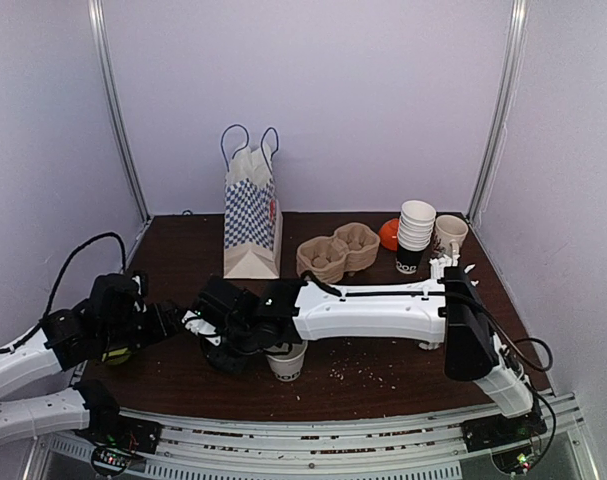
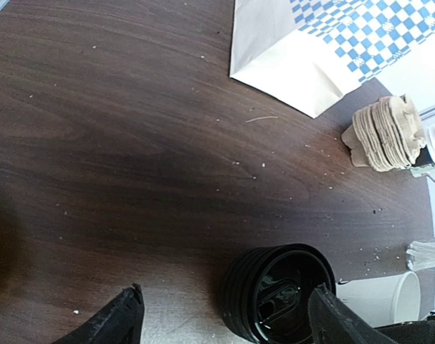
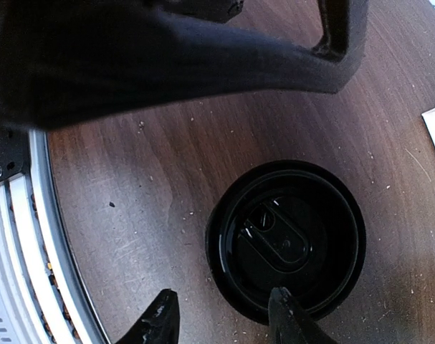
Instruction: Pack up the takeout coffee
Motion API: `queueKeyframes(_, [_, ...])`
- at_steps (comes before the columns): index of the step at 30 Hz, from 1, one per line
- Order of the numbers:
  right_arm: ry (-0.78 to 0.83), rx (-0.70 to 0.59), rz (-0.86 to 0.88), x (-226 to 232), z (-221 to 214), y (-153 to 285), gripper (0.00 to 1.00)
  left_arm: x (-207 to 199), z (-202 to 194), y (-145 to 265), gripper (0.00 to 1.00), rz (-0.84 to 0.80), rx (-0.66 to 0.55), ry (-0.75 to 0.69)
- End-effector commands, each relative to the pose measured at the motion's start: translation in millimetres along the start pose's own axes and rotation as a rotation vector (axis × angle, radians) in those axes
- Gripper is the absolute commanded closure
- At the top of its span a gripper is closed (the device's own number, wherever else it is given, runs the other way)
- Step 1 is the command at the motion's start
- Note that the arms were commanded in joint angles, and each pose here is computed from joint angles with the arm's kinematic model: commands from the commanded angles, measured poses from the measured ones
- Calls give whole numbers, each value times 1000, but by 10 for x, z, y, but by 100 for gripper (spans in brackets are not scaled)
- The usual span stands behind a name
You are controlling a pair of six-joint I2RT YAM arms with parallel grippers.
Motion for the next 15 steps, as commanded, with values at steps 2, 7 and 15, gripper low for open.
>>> queueKeyframes(2, [32, -15, -31, 4, 66, -77, 56, 51, -31, 2, 18, 24, -9, 11])
queueKeyframes(7, [35, 10, -38, -7, -15, -174, 58, 80, -61, 16, 18, 25, -12, 20])
queueKeyframes(15, [31, 25, -53, -20, -74, -284, 60, 139, -97, 65, 19, 20, -38, 70])
Point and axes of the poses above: each gripper's point midway between its finger pads, its own y axis back along the fingers, its own x axis along the line the jaws close on, z = x × y, the point moved 6 cm from there along y, back along the fingers, and after that the axes turned 12 degrees about -y, right-handed, at the moved point
